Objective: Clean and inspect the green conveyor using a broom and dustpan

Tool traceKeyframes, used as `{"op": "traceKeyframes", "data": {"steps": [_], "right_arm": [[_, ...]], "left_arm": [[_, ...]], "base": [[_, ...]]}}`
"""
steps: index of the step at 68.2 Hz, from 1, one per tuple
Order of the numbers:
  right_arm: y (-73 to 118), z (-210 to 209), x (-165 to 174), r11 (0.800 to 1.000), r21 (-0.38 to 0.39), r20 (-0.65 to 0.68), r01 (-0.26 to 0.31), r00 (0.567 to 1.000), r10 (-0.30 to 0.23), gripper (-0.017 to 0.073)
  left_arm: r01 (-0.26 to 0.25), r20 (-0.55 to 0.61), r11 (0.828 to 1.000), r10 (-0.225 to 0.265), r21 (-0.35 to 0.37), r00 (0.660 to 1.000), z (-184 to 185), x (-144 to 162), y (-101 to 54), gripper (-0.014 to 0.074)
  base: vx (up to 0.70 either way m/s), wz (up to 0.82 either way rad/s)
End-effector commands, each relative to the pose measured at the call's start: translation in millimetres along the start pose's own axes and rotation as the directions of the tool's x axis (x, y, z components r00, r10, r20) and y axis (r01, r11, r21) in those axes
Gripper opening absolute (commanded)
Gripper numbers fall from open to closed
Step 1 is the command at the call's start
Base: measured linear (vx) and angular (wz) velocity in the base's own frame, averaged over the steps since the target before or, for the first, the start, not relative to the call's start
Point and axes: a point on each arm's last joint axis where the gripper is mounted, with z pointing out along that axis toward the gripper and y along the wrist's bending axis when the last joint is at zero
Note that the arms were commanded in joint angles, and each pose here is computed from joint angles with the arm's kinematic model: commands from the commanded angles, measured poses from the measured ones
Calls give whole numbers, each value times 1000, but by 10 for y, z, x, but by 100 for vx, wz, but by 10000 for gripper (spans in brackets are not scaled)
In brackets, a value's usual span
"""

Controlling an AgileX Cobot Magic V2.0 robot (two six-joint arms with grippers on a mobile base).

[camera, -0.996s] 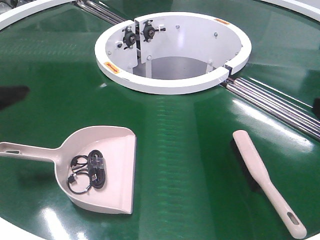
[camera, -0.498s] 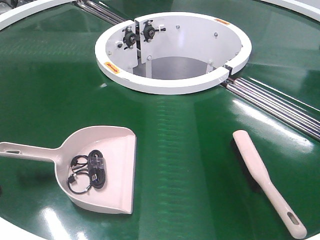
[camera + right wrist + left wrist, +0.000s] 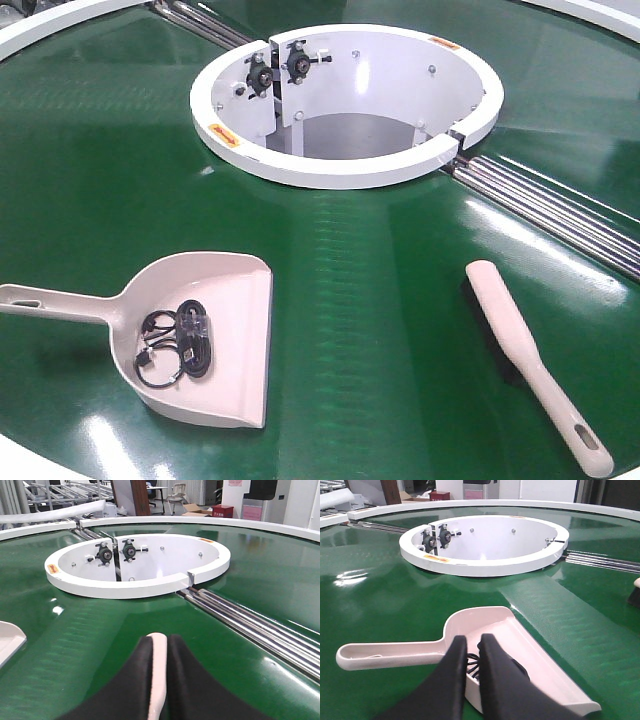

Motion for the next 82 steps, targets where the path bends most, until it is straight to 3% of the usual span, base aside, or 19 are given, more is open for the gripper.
{"op": "traceKeyframes", "data": {"steps": [1, 40, 50, 53, 56, 59, 65, 73, 82], "right_arm": [[-3, -12, -137, 1000, 6, 80, -8, 997, 8, -10], [-2, -12, -136, 1000, 4, 78, -12, 997, 11, -9], [-2, -12, -136, 1000, 4, 78, -12, 997, 11, -9], [-2, -12, -136, 1000, 4, 78, -12, 997, 11, -9], [-2, -12, -136, 1000, 4, 78, -12, 997, 11, -9], [-2, -12, -136, 1000, 4, 78, -12, 997, 11, -9], [-2, -12, -136, 1000, 5, 78, -10, 997, 10, -9], [-2, -12, -136, 1000, 5, 78, -11, 997, 10, -9], [-2, -10, -135, 1000, 5, 77, -11, 997, 10, -9]], "left_arm": [[26, 110, 999, -23, -20, 994, -21, -189, 27, -8], [20, 117, 1000, -17, -24, 993, -22, -195, 30, -8], [-143, 186, 984, 161, -104, 969, -36, -212, 69, -8], [-165, 177, 979, 186, -123, 967, -37, -162, 77, -8], [-132, 179, 981, 157, -142, 971, -43, -112, 91, -8], [-67, 184, 985, 97, -159, 978, -47, -53, 105, -8], [13, 188, 980, 25, -199, 982, -52, 100, 130, -8], [82, 206, 974, -38, -210, 978, -35, 362, 128, -8], [100, 194, 973, -59, -206, 979, -56, 456, 117, -8]], "base": [[0, 0], [0, 0], [0, 0], [0, 0], [0, 0], [0, 0], [0, 0], [0, 0], [0, 0]]}}
